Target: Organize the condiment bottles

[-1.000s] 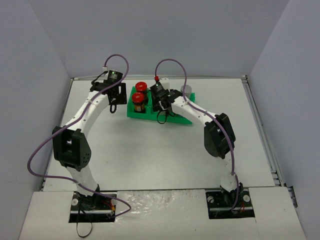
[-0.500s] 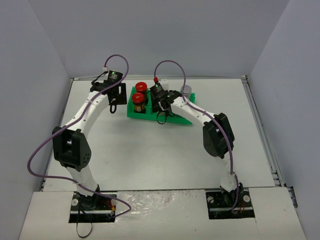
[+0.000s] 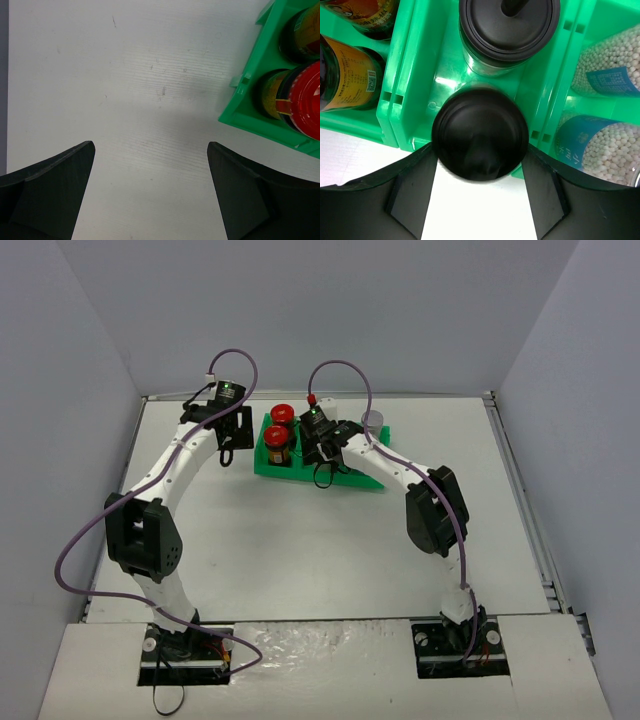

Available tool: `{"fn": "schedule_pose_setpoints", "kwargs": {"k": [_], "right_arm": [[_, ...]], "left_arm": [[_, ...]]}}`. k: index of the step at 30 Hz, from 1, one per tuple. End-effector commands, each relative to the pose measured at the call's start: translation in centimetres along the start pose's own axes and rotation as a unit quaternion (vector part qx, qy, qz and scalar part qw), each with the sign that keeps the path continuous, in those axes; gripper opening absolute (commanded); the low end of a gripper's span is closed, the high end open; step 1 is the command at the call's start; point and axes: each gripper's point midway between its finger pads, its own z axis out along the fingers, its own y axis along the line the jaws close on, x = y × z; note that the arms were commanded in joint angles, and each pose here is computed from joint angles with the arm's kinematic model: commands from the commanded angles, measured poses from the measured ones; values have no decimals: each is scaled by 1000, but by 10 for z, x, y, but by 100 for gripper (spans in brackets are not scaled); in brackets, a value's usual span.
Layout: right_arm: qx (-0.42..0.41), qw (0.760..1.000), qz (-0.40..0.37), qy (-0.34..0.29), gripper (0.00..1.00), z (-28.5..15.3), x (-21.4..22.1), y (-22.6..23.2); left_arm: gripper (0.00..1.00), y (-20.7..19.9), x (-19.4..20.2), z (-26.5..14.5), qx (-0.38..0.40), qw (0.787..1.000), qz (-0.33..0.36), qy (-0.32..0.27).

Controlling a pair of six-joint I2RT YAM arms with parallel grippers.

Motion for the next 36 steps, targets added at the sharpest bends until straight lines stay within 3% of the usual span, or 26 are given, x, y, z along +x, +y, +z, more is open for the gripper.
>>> {"fn": "schedule_pose_setpoints", "kwargs": {"k": [1,6,20,26,32,36], "right_arm": [[1,999,16,-40,70,-16,-28,-3],[0,999,18,-44,78,-21,-31,-3],[-14,997,15,-69,82,-51,-49,4],[-28,995,18,-98,85,-84,-69,5],[-37,991,25,-128,100,-122,-89,-1],[-37,986,39,-159,100,-159,-104,-17]], "left_arm": [[94,9,-35,-23,-1,998,-24,-50],[94,10,-36,-23,0,998,-25,-51],[94,9,-36,-24,0,998,-26,-52],[94,9,-37,-24,1,998,-27,-53],[94,12,-41,-32,1,998,-29,-59],[94,16,-46,-45,4,997,-33,-71]]}}
